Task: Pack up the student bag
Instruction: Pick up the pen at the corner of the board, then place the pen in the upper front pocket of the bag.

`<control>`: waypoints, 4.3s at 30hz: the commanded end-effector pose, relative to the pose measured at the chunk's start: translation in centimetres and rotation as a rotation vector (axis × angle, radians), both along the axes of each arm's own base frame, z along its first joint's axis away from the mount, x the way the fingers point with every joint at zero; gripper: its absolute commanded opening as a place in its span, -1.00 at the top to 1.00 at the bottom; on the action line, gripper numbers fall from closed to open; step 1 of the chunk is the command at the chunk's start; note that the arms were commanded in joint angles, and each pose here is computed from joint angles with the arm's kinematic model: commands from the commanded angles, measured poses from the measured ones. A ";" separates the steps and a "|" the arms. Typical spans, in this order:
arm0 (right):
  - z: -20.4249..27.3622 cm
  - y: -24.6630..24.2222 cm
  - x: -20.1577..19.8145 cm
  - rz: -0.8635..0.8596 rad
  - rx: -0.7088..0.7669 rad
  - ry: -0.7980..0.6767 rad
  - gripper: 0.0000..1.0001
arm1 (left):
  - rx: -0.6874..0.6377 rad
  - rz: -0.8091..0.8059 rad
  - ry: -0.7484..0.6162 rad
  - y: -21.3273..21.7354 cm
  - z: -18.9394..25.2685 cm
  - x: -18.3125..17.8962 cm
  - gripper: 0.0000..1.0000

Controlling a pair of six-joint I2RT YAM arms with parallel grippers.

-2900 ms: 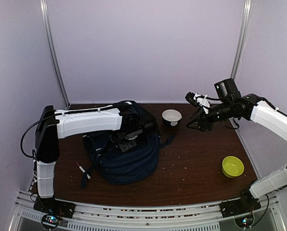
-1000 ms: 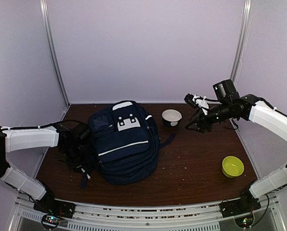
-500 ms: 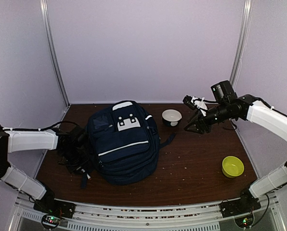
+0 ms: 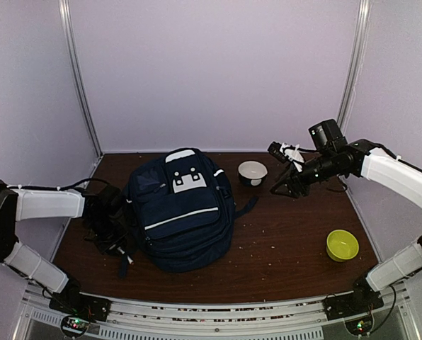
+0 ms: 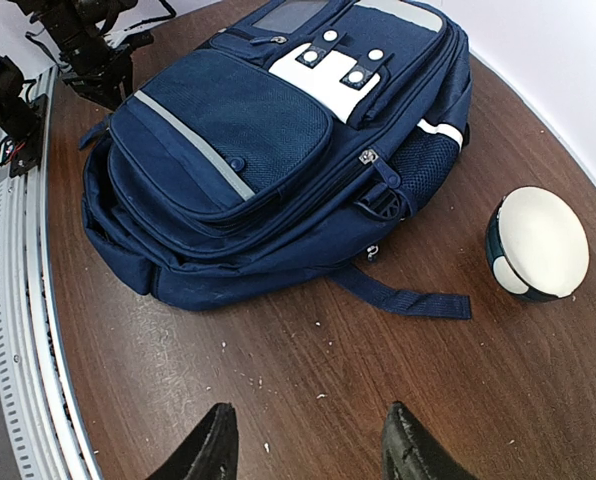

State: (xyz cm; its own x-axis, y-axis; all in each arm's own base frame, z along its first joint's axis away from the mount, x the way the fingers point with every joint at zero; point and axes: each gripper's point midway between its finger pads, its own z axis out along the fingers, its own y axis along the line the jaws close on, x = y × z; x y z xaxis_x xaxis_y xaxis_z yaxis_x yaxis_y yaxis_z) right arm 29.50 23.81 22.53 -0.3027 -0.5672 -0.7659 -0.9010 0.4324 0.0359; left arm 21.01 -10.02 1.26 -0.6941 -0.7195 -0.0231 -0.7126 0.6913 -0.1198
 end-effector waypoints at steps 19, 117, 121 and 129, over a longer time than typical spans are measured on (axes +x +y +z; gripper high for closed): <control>-0.3 0.3 -0.6 0.028 0.011 0.031 0.02 | 0.066 -0.511 0.150 1.7 -0.9 -1.2 0.93; -0.6 0.3 -0.2 0.006 -0.009 0.036 0.02 | 0.830 -1.857 -0.218 -21.4 11.4 6.5 1.00; -0.5 0.3 -0.2 0.007 -0.008 0.036 0.02 | 0.957 -1.828 -0.194 -20.8 11.7 7.9 1.00; -0.5 0.4 -0.2 0.008 -0.006 0.039 0.01 | 0.971 -1.844 -0.160 -21.0 10.6 8.1 0.92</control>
State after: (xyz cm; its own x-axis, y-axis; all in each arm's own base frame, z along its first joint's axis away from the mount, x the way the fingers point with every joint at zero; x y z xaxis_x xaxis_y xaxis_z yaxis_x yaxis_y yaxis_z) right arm 29.01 24.07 21.70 -0.3287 -0.5754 -0.7489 -0.9043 0.4204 0.0739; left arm 27.85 -31.32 10.95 -0.3713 0.9285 -0.0042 0.7338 0.2962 0.6114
